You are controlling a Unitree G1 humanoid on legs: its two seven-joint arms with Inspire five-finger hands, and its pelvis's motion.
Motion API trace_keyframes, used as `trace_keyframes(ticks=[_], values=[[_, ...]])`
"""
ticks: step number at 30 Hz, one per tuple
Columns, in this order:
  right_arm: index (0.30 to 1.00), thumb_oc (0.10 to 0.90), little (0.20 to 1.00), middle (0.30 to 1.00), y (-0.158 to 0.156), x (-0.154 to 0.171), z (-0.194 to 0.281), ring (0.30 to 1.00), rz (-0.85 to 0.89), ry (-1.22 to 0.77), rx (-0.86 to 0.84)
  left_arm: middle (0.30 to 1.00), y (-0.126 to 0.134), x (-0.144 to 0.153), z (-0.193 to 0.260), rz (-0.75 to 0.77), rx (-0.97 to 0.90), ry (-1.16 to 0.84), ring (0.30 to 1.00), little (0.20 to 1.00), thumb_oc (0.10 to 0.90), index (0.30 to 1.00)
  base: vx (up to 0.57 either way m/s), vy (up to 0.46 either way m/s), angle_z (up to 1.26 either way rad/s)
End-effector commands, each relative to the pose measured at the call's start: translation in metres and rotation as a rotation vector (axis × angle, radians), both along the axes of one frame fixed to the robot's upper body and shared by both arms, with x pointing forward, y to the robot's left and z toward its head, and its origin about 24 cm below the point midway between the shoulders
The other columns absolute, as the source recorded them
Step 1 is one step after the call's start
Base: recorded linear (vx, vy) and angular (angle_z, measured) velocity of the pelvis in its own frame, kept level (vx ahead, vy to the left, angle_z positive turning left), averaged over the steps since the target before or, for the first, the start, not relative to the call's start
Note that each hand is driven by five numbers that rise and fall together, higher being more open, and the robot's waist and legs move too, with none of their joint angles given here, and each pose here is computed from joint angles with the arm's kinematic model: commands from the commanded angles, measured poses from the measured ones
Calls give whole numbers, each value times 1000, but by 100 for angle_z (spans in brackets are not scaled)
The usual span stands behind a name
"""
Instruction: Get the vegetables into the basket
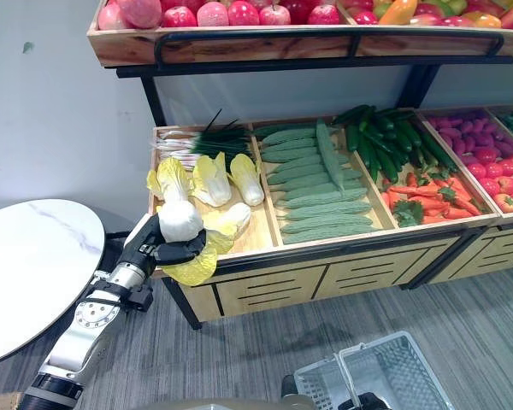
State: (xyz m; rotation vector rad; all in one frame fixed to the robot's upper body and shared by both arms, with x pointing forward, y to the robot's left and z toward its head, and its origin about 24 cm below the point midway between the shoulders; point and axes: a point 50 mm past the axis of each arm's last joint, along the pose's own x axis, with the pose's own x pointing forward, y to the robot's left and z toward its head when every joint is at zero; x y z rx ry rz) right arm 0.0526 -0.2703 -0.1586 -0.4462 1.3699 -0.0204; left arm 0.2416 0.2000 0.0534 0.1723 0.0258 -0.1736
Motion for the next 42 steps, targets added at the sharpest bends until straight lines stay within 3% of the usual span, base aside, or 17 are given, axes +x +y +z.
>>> trace_keyframes(ticks=[1,14,26,30,35,42], values=[[300,400,300,300,-4,26,5,300,51,-60,-17,300,0,10,65,-33,-23,-327,300,300,400,300,4,38,0],[300,400,300,300,-13,29,9,300,13,-84,-39,300,2,17,78,-16,15,-377,300,300,400,300,-19,64,-7],[300,400,300,300,-8,48,15,300,-44,-224,-16,300,-23,33,100,-112,-22,-464,300,300,400,300,-88,83,-47],[300,400,300,300,-5,55,16,300,-28,-241,-12,300,-21,34,103,-103,-18,-477,300,300,400,300,-108,26,-88],[300,400,300,300,7,65,14,300,30,-237,1,300,-1,24,105,-27,33,-485,300,300,400,300,-86,-36,-89],[300,400,300,300,4,56,12,300,59,-193,-14,300,5,20,100,-5,66,-468,300,300,400,300,86,-82,-58]])
